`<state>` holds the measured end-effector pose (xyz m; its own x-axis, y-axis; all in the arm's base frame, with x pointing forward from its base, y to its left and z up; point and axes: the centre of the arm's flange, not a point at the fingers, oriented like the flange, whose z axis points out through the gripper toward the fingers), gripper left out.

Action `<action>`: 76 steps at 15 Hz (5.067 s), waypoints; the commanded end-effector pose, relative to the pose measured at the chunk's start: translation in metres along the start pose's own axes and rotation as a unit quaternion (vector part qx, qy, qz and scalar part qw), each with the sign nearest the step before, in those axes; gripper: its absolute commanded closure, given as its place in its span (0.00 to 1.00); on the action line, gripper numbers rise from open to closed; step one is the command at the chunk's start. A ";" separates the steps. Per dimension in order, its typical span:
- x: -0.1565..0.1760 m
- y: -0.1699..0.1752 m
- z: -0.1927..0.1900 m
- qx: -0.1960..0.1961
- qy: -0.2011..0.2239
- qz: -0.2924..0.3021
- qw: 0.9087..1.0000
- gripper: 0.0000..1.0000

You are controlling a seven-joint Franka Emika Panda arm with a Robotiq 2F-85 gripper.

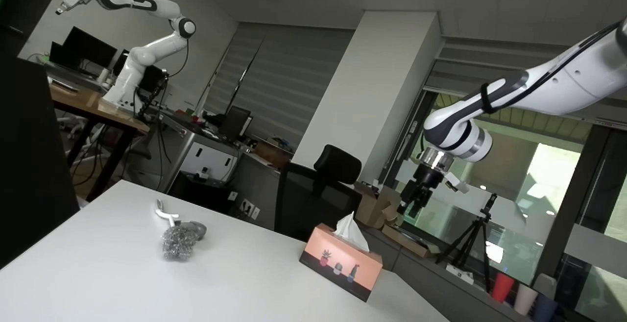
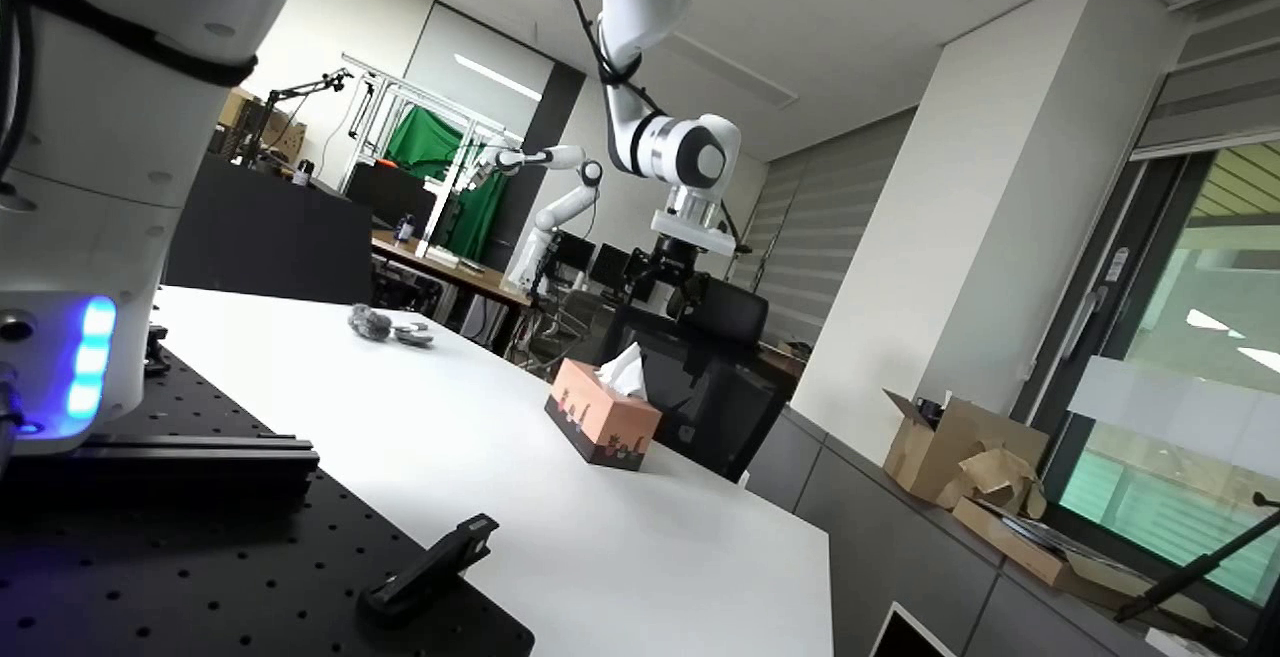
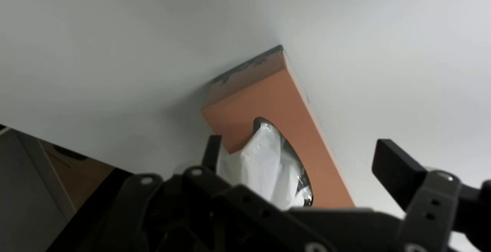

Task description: Pull out one tissue square from the tissue box

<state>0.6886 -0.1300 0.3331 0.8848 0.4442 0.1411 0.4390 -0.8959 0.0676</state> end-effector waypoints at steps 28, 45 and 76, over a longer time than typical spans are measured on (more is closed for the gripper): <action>0.111 0.015 0.113 0.056 0.055 -0.225 0.971 0.00; 0.115 0.062 0.116 0.081 0.051 -0.330 0.939 0.00; 0.150 0.064 0.157 0.128 0.166 -0.340 0.917 0.00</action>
<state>0.8129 -0.1083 0.1952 0.2616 0.8453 0.4658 0.9392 -0.3341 0.0789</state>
